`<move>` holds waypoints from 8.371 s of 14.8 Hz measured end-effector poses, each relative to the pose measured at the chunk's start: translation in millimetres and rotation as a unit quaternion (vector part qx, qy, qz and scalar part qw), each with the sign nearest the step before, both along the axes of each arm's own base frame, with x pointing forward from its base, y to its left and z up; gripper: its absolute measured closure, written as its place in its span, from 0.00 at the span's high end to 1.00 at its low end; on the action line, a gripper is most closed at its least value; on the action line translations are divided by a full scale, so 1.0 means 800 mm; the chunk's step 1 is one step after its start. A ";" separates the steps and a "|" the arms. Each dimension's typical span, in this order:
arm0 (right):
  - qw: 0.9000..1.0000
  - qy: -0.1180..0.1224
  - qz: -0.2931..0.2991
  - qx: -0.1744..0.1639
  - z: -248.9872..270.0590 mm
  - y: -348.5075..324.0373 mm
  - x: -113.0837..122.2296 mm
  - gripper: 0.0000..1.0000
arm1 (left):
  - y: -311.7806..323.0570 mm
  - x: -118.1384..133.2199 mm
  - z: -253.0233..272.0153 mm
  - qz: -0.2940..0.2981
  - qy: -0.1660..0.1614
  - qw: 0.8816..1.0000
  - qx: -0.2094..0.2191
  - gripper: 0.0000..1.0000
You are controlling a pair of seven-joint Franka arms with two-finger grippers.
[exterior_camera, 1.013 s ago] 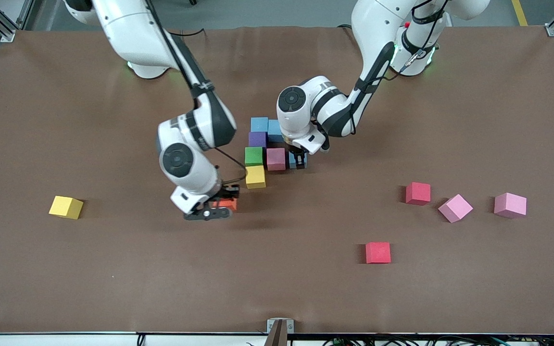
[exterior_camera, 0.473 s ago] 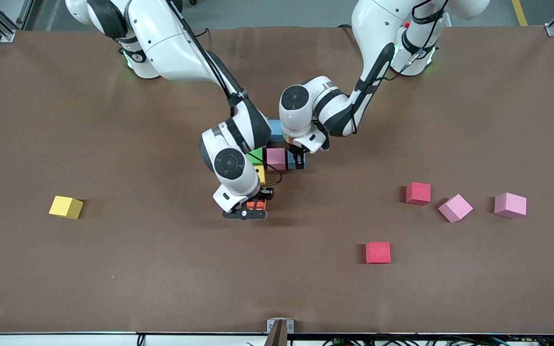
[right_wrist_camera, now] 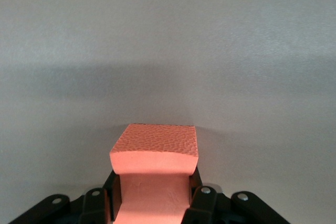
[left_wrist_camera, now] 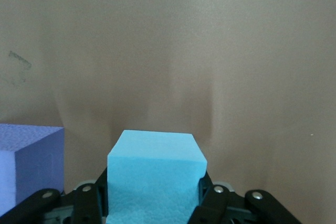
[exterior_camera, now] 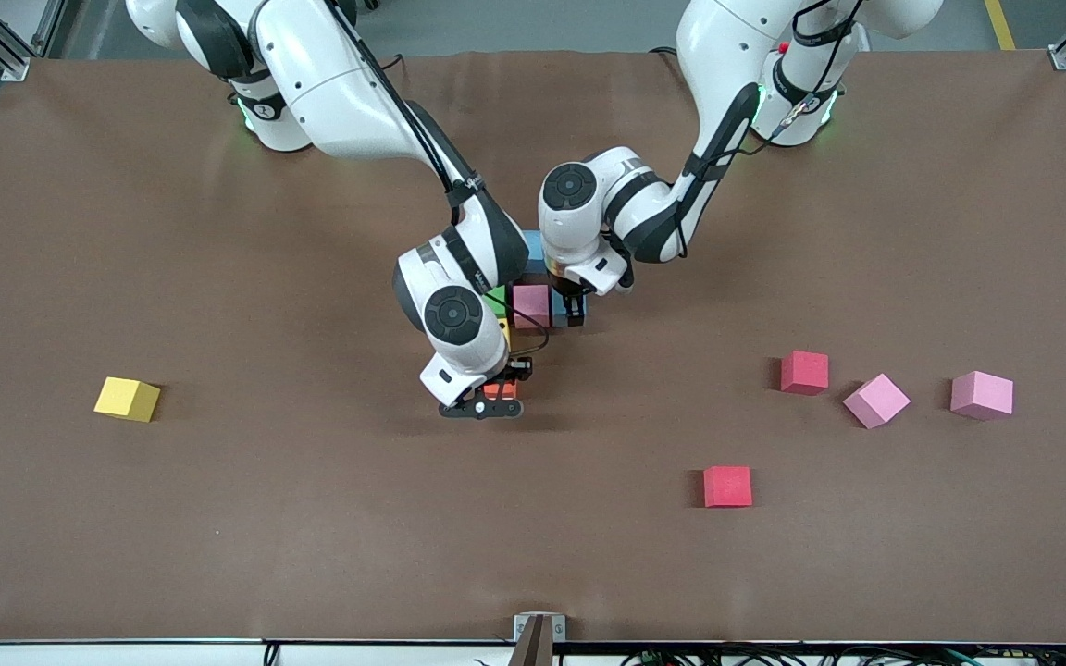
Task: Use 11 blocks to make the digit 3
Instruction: 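Lower the blue and orange cubes onto the row with both grippers, then open the left gripper and move it toward the red cube, then grasp the red cube with the left gripper while the right gripper withdraws, then carry the red cube with the left gripper to the digit, then lower the red cube beside the orange cube and open the left gripper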
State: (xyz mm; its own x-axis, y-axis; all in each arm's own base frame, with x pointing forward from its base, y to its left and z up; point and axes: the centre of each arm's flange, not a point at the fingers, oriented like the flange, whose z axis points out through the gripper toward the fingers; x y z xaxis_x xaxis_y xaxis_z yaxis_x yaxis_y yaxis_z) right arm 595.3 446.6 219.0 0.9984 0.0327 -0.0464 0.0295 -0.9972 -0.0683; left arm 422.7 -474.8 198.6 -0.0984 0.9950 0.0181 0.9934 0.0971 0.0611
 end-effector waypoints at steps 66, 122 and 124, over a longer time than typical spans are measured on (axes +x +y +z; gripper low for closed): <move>0.998 0.052 0.028 -0.016 0.153 -0.093 0.051 1.00 | 0.329 0.380 0.124 -0.725 -0.015 0.682 0.091 0.94; 0.996 -0.083 -0.020 -0.016 0.568 -0.659 -0.039 1.00 | -0.061 0.132 0.014 -0.016 0.003 1.000 0.012 0.59; 0.996 -0.082 -0.018 -0.016 0.568 -0.657 -0.039 1.00 | -0.064 0.128 0.006 -0.022 0.002 1.000 0.019 0.59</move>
State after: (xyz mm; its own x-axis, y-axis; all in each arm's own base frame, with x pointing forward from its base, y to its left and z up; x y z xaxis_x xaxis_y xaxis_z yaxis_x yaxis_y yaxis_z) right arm 564.0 -79.3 673.2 0.9930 -0.0025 0.1178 0.0014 -0.9994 -0.0332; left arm 524.7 -526.2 203.6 -0.0543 0.9969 0.0565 0.9970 0.0510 0.0591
